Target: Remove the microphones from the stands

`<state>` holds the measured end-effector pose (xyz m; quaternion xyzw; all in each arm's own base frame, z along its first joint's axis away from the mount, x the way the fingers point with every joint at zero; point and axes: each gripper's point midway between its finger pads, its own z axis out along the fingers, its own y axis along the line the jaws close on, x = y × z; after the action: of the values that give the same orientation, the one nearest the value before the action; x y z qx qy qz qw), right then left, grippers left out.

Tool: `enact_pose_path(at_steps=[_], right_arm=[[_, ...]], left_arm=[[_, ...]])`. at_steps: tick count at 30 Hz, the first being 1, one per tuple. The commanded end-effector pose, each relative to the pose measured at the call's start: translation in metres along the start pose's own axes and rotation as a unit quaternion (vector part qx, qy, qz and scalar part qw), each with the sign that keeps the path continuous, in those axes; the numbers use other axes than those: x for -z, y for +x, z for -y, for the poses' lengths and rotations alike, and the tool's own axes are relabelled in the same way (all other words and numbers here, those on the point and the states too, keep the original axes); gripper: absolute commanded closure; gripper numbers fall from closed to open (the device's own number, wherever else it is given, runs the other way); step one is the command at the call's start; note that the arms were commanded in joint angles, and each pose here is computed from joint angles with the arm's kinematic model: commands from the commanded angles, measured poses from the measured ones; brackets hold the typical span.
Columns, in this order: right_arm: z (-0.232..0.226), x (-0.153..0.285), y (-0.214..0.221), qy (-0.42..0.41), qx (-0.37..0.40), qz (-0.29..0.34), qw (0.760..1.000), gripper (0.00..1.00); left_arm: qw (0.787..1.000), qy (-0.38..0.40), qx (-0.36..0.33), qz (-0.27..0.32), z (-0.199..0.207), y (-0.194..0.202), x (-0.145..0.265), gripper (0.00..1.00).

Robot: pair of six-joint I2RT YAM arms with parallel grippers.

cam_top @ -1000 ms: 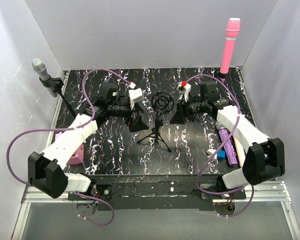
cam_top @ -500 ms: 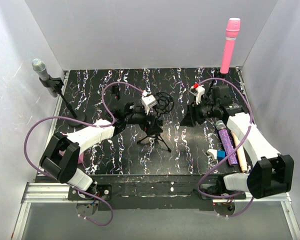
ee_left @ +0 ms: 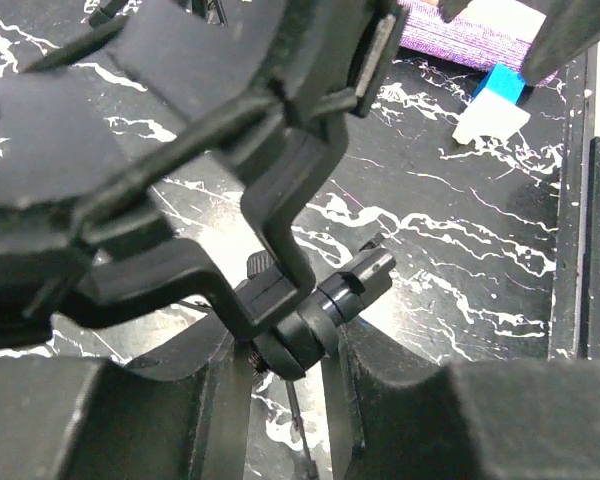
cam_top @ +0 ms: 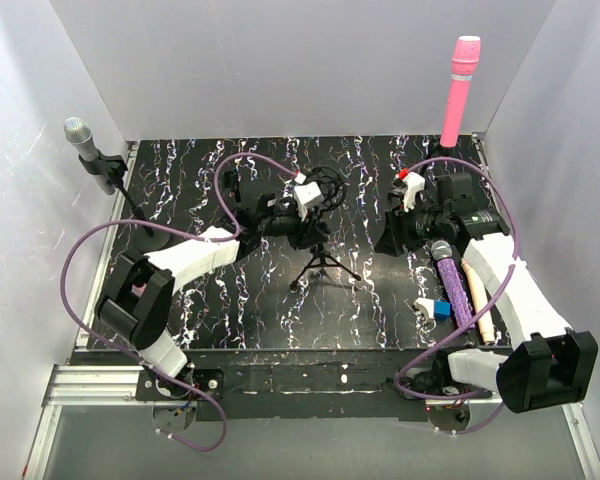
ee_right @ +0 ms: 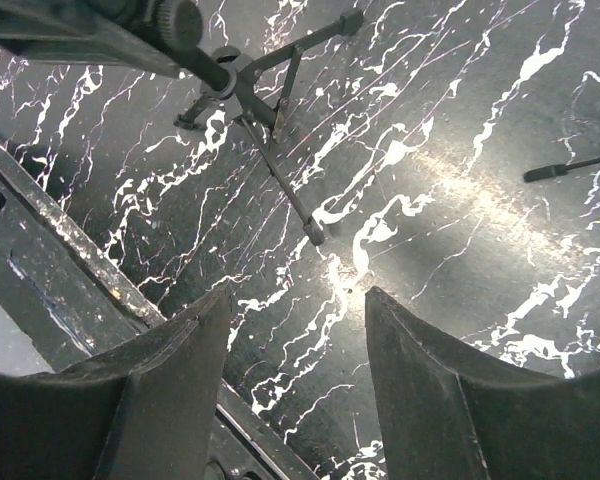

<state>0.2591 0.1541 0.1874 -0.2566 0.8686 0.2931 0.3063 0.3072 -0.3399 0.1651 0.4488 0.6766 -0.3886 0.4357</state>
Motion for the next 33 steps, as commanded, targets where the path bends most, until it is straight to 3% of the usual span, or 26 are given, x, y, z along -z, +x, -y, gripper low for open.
enact_pose_path(at_steps=[1,11,15,23,26,33], right_arm=[[-0.003,0.02,-0.014,0.017,0.034,0.033,0.999,0.37],[-0.013,0.053,0.0,0.03,0.045,0.03,0.998,0.38],[-0.003,0.08,-0.003,0.098,0.03,0.068,0.992,0.38],[0.042,0.132,-0.014,0.244,-0.051,0.153,0.956,0.32],[0.056,0.145,-0.029,0.263,-0.059,0.192,0.944,0.29],[0.067,0.176,-0.103,0.263,-0.011,0.285,0.922,0.24]], left_arm=[[0.998,-0.021,-0.056,0.018,-0.03,-0.027,-0.007,0.93],[0.988,-0.124,-0.09,0.031,-0.16,-0.045,-0.016,0.97],[0.986,-0.151,-0.072,0.02,-0.206,-0.037,-0.013,0.93],[0.981,-0.189,-0.043,0.008,-0.226,-0.029,-0.018,0.24],[0.976,-0.214,-0.032,0.005,-0.224,-0.032,-0.006,0.04],[0.97,-0.245,-0.005,-0.01,-0.199,-0.049,0.033,0.02]])
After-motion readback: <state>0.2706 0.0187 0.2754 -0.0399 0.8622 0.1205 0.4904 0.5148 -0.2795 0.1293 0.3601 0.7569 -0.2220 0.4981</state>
